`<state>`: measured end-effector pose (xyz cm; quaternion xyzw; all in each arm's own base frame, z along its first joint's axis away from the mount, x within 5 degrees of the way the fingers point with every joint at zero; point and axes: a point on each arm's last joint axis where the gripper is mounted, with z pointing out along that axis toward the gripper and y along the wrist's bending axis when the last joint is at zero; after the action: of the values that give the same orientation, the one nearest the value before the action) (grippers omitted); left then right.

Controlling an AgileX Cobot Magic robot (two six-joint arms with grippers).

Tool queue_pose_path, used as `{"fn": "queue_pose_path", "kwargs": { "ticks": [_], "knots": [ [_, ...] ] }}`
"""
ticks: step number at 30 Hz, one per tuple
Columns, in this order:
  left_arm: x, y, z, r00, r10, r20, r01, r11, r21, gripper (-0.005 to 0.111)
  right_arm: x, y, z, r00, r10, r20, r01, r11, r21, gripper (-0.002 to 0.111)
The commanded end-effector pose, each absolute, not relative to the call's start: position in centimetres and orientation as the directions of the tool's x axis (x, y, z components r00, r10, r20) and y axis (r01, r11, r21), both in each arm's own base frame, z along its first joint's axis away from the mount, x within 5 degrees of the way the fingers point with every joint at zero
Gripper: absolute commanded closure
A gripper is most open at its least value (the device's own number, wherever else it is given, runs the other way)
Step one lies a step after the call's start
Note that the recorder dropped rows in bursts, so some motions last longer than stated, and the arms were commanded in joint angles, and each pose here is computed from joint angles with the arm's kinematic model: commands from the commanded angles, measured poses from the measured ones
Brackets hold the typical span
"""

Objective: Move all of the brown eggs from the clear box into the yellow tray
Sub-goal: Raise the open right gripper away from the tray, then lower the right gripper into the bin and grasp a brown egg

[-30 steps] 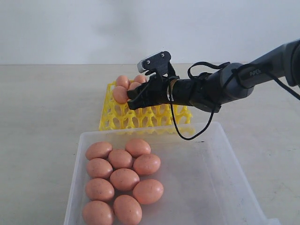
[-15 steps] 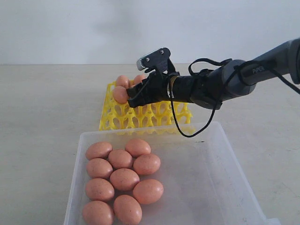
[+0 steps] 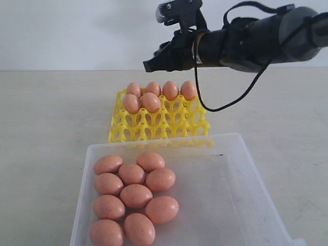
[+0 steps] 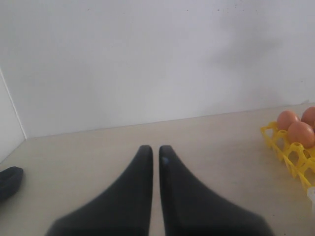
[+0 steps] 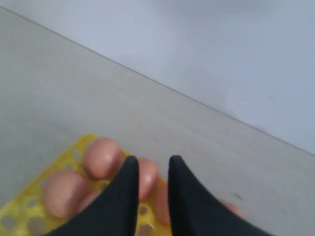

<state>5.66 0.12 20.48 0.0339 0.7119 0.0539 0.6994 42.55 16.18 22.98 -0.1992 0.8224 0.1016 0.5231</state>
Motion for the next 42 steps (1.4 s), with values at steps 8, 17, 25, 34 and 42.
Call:
{"fn": "queue_pose_path", "kwargs": {
  "ticks": [8, 17, 25, 34, 42],
  "knots": [
    [5.6, 0.1, 20.4, -0.016, 0.124, -0.992, -0.021, 0.992, 0.124, 0.103, 36.1, 10.1, 24.9, -0.855, -0.491, -0.165, -0.242, 0.659, -0.712, 0.108],
    [5.6, 0.1, 20.4, -0.016, 0.124, -0.992, -0.021, 0.992, 0.124, 0.103, 29.6, 15.0, 26.4, -0.622, -0.772, -0.13, -0.783, 0.62, 0.061, 0.108],
    [5.6, 0.1, 20.4, -0.016, 0.124, -0.992, -0.021, 0.992, 0.124, 0.103, 27.7, 18.8, 29.1, -0.408, -0.765, -0.498, -0.908, 0.285, 0.307, 0.108],
    [5.6, 0.1, 20.4, -0.016, 0.124, -0.992, -0.021, 0.992, 0.124, 0.103, 27.9, 17.8, 28.5, -0.368, -0.828, -0.423, -0.928, 0.296, 0.227, 0.108],
    [5.6, 0.1, 20.4, -0.016, 0.124, -0.992, -0.021, 0.992, 0.124, 0.103, 27.9, 17.9, 28.5, -0.524, -0.763, -0.379, -0.85, 0.435, 0.298, 0.108]
  ]
}}
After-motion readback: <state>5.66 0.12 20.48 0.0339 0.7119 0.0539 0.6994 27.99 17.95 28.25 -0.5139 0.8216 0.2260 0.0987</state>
